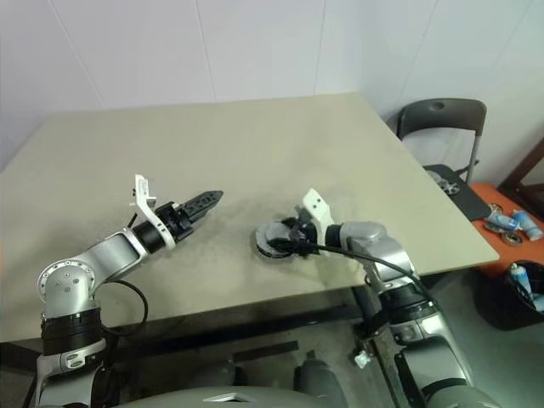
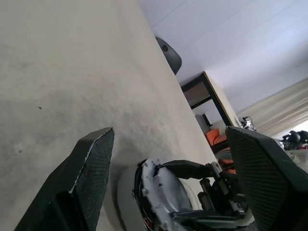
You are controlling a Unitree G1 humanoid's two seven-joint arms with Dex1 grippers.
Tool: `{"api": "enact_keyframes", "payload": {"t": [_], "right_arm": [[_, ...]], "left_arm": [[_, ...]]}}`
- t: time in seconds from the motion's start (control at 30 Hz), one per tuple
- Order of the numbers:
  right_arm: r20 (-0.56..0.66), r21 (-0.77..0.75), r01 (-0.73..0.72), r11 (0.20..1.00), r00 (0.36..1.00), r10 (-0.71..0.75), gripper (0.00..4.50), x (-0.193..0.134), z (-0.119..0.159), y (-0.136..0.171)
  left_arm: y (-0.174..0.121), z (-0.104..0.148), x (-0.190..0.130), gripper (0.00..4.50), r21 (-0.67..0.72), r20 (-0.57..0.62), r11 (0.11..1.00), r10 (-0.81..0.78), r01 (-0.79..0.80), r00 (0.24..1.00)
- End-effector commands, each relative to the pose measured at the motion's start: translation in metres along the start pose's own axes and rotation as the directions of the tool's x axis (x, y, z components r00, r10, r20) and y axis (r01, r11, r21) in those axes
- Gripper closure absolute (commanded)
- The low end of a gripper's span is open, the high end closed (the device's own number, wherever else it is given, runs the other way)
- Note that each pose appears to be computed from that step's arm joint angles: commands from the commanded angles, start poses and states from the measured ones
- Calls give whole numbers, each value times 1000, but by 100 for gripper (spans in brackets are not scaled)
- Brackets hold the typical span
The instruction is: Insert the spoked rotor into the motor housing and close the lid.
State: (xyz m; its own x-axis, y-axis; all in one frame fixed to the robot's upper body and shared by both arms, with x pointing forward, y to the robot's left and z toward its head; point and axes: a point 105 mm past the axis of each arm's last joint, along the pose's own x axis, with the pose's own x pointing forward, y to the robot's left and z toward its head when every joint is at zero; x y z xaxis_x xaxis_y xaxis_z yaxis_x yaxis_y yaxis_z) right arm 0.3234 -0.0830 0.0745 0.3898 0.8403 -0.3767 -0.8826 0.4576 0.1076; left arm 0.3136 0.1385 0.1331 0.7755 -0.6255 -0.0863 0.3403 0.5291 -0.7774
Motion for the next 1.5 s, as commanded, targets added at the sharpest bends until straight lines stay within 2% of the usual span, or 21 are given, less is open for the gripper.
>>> {"api": "enact_keyframes", "payload": {"t": [0.03,0.5,0.6,0.73,0.97,1.5], "right_arm": [[5,-63,20,998,1000,-20,134,1,5,-1],[-27,-89,53,995,998,-56,134,7,-5,-1],[11,-16,73,997,997,-73,134,8,0,-5],[23,8,74,997,997,-74,134,9,3,-5],[-46,-78,57,995,997,-61,134,13,-12,2],[18,52,107,993,994,-108,134,16,-2,-3]], "left_arm": [[-14,7,0,59,37,19,998,-45,44,999],[-7,6,-4,59,27,21,999,-35,34,999],[-6,5,-4,59,25,21,999,-34,34,999],[-6,5,-4,59,23,22,999,-36,36,999],[-5,4,-3,59,23,22,999,-37,36,999],[-5,3,-4,59,22,23,999,-31,30,999]]}}
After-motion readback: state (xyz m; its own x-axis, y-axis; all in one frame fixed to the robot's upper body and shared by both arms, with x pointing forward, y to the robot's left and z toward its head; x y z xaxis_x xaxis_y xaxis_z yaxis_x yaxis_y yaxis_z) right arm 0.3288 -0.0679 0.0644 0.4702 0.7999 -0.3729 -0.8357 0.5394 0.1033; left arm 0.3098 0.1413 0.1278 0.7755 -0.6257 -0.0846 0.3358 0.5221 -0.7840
